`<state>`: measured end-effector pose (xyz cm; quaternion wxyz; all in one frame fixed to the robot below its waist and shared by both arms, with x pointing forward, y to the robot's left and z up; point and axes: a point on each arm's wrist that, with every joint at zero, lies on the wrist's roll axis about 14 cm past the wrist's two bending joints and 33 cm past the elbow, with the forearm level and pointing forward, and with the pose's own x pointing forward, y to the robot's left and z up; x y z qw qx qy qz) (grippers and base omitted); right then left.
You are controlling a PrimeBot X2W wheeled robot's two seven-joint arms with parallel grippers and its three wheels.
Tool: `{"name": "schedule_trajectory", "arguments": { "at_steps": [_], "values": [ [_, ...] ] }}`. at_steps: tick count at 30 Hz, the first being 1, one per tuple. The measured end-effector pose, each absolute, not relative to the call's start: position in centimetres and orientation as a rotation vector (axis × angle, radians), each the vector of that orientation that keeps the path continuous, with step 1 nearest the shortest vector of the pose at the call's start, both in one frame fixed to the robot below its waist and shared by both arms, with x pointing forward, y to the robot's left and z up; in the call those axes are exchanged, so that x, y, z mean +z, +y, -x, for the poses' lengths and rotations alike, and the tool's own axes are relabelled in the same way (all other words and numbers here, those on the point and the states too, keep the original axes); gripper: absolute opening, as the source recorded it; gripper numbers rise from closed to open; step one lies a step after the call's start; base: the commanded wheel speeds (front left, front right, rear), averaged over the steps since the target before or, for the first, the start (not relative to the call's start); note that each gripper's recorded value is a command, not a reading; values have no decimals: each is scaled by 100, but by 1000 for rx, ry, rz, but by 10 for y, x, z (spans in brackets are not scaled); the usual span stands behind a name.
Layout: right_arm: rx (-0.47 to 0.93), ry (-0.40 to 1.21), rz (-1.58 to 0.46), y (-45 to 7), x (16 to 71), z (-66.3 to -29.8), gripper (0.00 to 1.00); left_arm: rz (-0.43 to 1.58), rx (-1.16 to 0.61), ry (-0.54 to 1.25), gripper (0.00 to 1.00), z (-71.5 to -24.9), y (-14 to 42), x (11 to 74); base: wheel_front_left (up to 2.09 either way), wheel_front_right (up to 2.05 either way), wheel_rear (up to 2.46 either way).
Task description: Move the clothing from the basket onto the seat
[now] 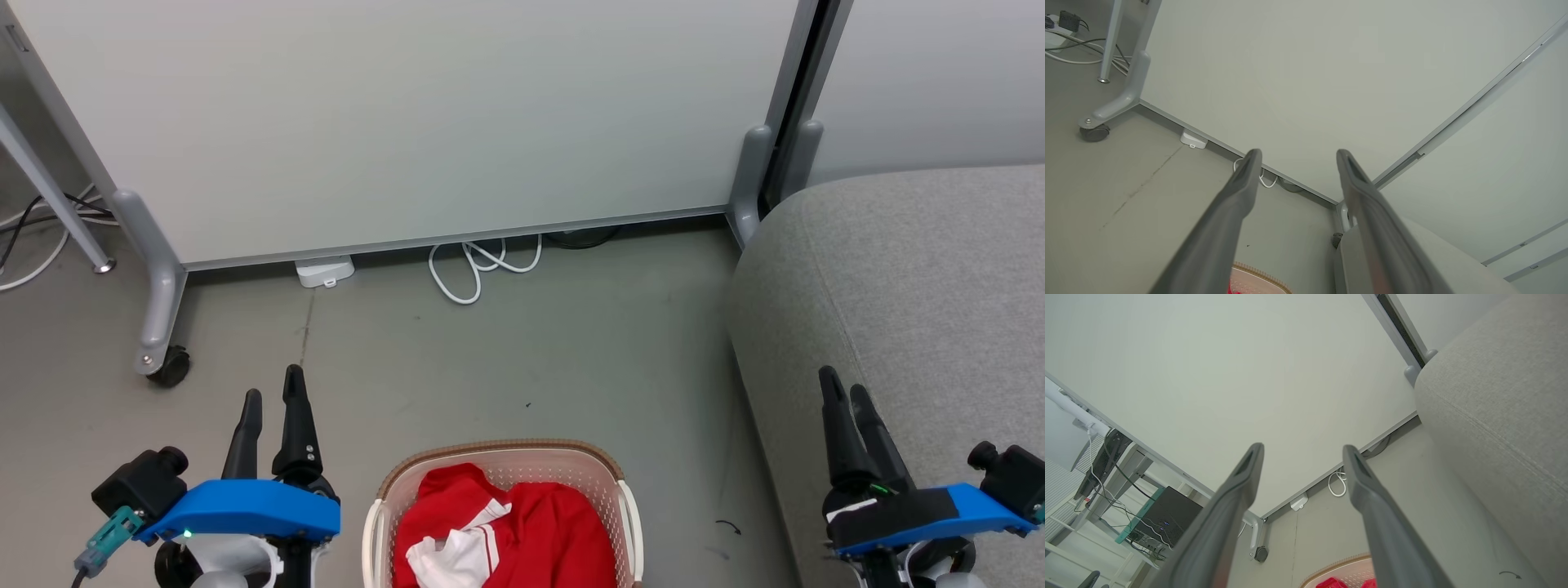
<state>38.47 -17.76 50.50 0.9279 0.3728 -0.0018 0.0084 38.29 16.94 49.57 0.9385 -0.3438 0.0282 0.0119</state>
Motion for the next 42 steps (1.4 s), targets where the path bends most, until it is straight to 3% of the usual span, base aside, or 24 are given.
{"name": "schedule_trajectory", "arguments": {
  "at_steps": [42],
  "values": [
    [102, -60, -322, -158, 512, -387, 100, 245, -59, -45, 100, -386, 146, 513, 0, 0, 0]
  ]
}}
